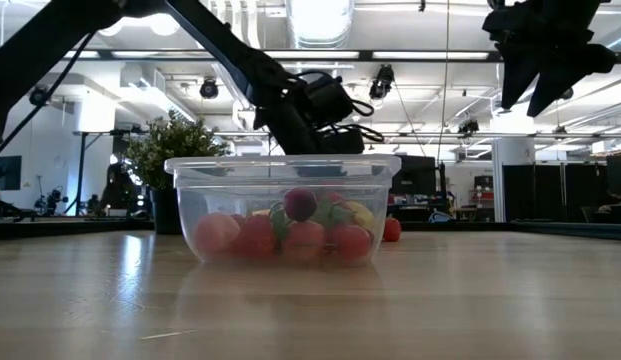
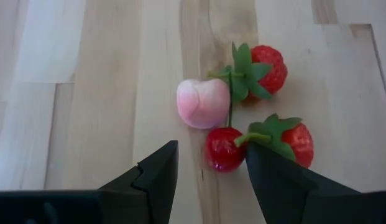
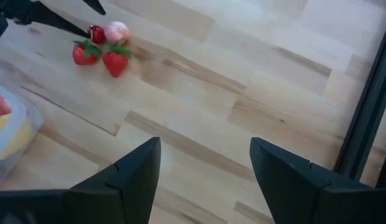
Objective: Pick and placing Produce into tupperware
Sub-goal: Put the red cherry into the transparent container, then put the red strawberry into the transparent container
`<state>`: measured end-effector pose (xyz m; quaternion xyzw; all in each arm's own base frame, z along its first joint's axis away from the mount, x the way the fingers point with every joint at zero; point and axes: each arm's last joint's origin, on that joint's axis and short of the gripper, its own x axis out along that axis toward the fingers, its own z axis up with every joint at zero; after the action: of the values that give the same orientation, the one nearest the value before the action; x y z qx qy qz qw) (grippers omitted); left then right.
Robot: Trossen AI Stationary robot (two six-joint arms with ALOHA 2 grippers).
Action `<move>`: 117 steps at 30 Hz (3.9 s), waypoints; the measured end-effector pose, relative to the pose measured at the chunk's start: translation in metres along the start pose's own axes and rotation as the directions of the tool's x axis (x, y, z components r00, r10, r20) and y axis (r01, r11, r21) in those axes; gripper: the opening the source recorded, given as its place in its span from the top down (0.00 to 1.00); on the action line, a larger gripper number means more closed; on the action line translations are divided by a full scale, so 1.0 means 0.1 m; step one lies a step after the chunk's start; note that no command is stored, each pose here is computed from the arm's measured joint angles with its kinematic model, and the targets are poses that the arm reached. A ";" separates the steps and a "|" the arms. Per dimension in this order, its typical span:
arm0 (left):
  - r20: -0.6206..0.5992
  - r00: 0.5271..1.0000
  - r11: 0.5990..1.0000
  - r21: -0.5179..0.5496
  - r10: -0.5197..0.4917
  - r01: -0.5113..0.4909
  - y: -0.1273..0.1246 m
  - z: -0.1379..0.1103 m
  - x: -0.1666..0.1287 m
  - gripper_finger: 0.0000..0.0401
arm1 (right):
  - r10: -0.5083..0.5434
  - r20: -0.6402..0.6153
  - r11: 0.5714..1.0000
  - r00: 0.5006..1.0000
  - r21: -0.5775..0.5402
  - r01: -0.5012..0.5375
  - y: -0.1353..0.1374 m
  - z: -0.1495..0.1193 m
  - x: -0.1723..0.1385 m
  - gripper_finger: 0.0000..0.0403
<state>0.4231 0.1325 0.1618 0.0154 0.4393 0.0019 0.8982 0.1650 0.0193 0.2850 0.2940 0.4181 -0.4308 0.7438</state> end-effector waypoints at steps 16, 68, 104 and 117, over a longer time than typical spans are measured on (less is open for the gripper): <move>0.041 0.999 1.000 0.006 0.003 -0.003 -0.01 0.01 0.11 0.57 | -0.005 -0.002 1.000 1.000 0.004 0.005 0.00 0.00 0.01 0.41; 0.057 0.984 0.952 -0.248 -0.169 0.177 -0.94 0.35 -1.30 0.77 | 0.013 -0.030 0.999 0.999 -0.032 -0.014 0.01 -0.01 0.02 0.42; 0.116 0.992 0.886 -0.464 0.042 0.016 -1.63 0.08 -1.99 0.48 | 0.179 -0.227 0.958 0.957 -0.179 -0.222 0.62 0.62 1.38 0.42; 0.032 0.991 0.868 -0.488 0.127 -0.095 -1.45 -0.06 -2.19 0.48 | 0.142 -0.265 0.946 0.954 -0.246 -0.209 0.90 0.79 1.87 0.36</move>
<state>0.2823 -0.0164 0.3270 -0.1852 0.3945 0.1630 0.8852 0.3260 -0.0771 0.1662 0.2762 0.5333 -0.2617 0.7556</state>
